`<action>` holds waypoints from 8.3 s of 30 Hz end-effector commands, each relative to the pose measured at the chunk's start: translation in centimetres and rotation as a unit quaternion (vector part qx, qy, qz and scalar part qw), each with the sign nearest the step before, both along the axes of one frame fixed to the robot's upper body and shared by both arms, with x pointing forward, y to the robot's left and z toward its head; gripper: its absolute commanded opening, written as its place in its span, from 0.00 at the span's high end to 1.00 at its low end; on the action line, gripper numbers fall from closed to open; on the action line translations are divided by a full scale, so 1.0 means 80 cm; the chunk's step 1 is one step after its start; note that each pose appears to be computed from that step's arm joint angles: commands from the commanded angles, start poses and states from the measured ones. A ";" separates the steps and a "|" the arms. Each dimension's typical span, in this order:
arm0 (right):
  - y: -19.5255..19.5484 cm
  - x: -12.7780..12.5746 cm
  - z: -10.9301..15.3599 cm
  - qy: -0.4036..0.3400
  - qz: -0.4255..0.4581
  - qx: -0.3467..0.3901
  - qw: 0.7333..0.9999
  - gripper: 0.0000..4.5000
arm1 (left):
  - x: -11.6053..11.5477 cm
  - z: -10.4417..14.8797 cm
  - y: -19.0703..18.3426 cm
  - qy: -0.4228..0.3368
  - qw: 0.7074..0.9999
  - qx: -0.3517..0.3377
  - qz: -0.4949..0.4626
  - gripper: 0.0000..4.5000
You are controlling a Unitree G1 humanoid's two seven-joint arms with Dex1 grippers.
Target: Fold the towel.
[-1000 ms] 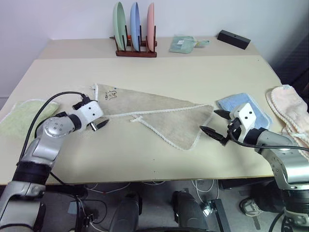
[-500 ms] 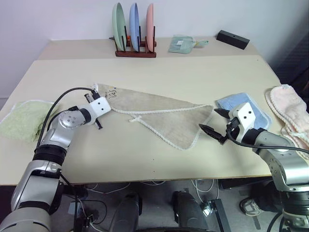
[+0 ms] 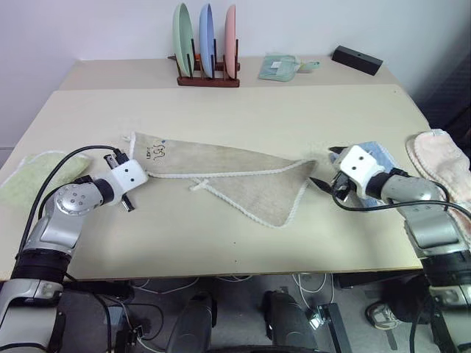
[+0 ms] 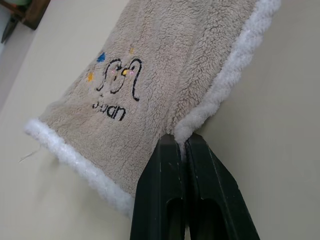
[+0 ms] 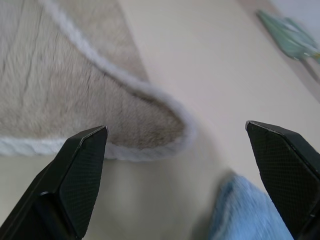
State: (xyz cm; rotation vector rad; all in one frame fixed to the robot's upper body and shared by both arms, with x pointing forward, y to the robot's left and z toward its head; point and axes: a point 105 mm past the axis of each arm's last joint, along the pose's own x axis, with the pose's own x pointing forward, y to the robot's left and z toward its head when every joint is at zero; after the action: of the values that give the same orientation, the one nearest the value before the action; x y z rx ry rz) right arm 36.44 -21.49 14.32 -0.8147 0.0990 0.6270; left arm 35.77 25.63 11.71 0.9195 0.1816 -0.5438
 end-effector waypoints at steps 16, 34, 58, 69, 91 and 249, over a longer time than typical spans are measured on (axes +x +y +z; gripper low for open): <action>0.018 0.066 0.008 -0.027 0.056 -0.068 0.996 0.98 | -0.005 0.018 -0.009 -0.018 1.000 -0.006 0.001 1.00; 0.012 0.071 0.305 -0.382 -0.022 -0.085 0.920 0.99 | 0.078 0.312 0.055 -0.384 0.885 -0.199 0.171 1.00; 0.018 -0.141 0.064 0.163 0.188 -0.032 0.968 0.99 | -0.148 0.062 0.047 0.194 0.969 -0.155 -0.006 1.00; 0.009 -0.078 0.046 0.124 0.153 -0.048 0.979 0.99 | -0.077 0.050 0.050 0.149 0.978 -0.143 0.006 1.00; 0.016 0.022 0.019 0.090 0.117 -0.022 0.989 0.87 | -0.015 0.013 0.052 0.165 0.973 -0.160 0.032 0.94; 0.194 -0.107 0.005 0.037 0.220 0.131 0.966 0.00 | -0.073 -0.019 -0.085 0.174 0.565 -0.761 0.268 0.89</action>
State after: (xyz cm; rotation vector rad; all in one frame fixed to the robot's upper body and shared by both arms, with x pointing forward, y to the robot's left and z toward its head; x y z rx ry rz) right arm 28.46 -6.21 13.58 -0.5301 -0.0468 1.0690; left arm 29.64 18.80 8.89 -0.9832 0.3041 -0.1003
